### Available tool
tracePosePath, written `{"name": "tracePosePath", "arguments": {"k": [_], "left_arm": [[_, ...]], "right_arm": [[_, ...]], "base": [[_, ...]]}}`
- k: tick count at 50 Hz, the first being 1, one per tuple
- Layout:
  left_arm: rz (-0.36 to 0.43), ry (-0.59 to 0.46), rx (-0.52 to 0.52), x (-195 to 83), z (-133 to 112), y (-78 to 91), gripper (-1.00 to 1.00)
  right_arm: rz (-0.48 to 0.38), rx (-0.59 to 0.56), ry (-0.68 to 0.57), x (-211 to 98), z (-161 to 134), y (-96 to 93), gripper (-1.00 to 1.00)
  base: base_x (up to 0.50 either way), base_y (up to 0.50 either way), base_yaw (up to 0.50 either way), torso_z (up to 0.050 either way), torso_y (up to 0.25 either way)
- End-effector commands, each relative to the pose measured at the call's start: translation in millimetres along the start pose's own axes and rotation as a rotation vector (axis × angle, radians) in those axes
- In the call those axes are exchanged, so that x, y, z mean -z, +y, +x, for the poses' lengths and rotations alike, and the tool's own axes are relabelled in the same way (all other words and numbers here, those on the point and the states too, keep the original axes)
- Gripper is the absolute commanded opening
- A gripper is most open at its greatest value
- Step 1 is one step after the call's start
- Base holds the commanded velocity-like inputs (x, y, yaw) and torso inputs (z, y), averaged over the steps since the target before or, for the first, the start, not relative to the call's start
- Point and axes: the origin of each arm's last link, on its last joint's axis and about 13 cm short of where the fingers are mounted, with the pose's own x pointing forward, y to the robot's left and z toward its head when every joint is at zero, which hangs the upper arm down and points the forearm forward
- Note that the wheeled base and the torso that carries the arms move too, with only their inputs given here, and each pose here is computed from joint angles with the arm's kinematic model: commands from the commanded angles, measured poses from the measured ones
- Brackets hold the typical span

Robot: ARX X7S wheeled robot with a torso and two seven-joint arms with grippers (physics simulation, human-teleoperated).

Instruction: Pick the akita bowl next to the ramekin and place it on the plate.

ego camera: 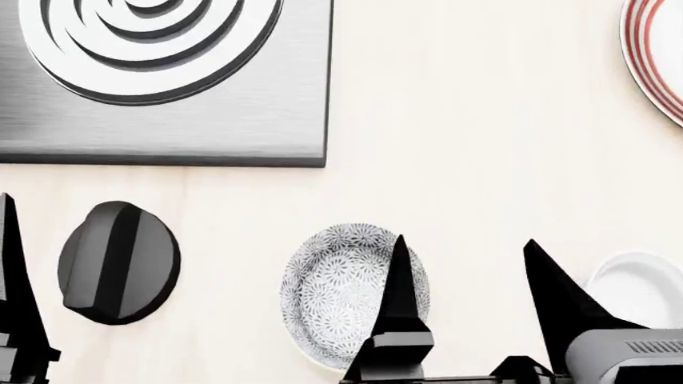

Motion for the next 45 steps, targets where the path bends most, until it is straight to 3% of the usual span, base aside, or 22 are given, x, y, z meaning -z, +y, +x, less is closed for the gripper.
{"name": "tracePosePath", "arguments": {"k": [1,14,23,45], "left_arm": [[0.001,0.001,-0.002,0.3,-0.5,0.3,1.00],[0.001,0.000,-0.003,0.1,1.1,0.4,1.00],[0.000,0.000,-0.004,0.2,1.1,0.4,1.00],[-0.001,0.001,-0.001,-0.1,0.6,0.3,1.00]], "right_arm": [[0.083,-0.019,0.051,0.7,1.9,-1.5,1.00],[0.185,-0.018,0.101,6.0,8.2,-7.0,1.00],[0.200,-0.014,0.128,9.1,11.5,-8.0,1.00],[0.149,0.023,0.204,21.0,13.2,-9.4,1.00]], "base": [[0.00,0.00,0.00,0.000,0.000],[0.00,0.00,0.00,0.000,0.000],[0.00,0.00,0.00,0.000,0.000],[0.00,0.00,0.00,0.000,0.000]]}}
